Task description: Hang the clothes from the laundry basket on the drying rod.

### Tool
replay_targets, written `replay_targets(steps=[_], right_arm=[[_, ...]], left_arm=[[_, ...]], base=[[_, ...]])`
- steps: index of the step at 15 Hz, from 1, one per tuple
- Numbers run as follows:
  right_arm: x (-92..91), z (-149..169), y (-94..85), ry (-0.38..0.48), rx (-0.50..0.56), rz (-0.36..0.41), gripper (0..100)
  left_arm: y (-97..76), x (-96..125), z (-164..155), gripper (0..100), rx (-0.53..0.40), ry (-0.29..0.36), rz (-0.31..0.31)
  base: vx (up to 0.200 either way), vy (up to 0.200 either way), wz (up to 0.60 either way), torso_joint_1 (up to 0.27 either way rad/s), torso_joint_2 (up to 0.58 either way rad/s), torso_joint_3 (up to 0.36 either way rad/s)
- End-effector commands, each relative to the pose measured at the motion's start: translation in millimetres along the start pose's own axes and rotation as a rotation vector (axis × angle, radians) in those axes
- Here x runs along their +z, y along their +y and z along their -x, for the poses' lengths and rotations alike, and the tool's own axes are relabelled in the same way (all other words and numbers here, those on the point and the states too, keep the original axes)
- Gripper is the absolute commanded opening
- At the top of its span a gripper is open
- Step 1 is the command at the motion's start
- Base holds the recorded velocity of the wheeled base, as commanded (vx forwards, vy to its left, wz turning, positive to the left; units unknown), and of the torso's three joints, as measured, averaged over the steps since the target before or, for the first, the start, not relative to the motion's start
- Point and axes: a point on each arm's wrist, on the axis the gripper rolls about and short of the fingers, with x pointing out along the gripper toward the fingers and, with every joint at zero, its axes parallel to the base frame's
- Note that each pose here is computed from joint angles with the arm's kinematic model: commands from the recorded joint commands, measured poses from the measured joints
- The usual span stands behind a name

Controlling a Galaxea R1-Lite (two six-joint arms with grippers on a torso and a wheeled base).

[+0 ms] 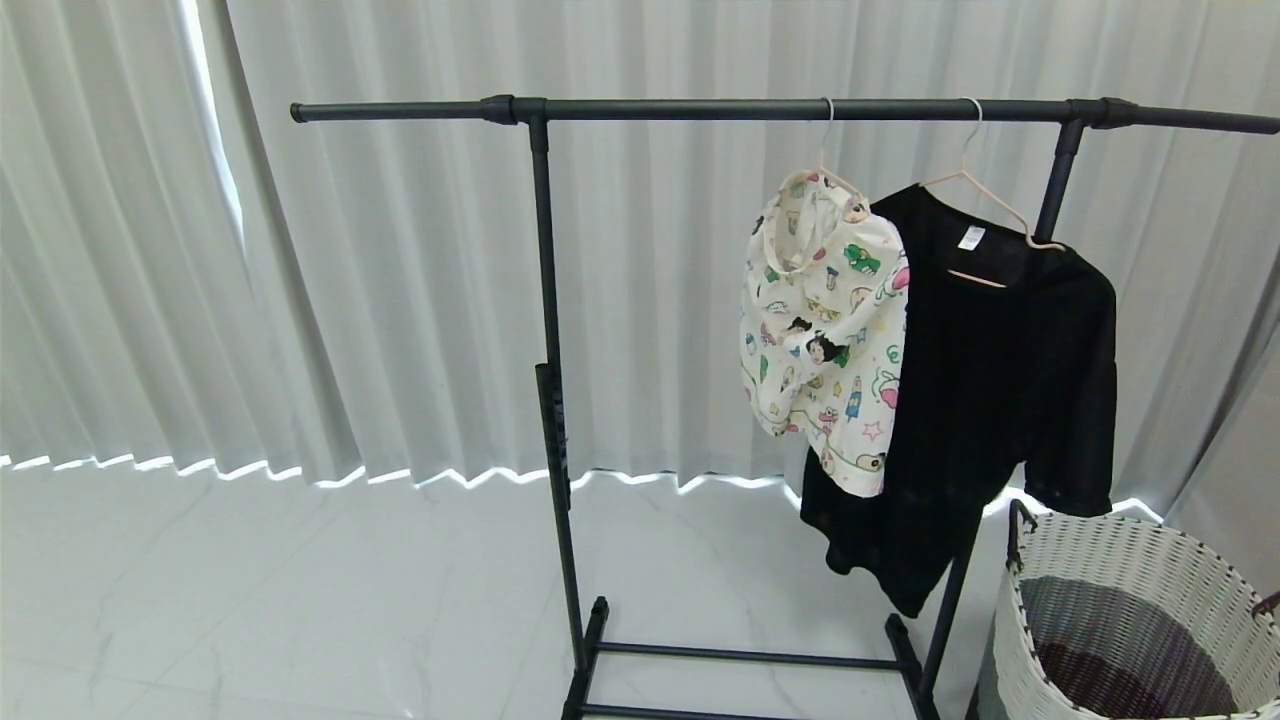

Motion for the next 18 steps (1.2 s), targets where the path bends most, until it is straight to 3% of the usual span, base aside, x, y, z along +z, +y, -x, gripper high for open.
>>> replay_targets(steps=[1,18], right_arm=[[0.0,0.1,0.0,-0.001,0.000,0.000,100],[0.0,0.1,0.0,-0.001,0.002,0.003,100]], left_arm=[[0.0,0.0,0.0,100,0.000,0.000,0.000],[0.0,0.0,0.0,100,0.000,0.000,0.000]], base=[[0.000,0.000,0.00,0.000,0.00,0.000],[0.000,0.000,0.00,0.000,0.00,0.000]])
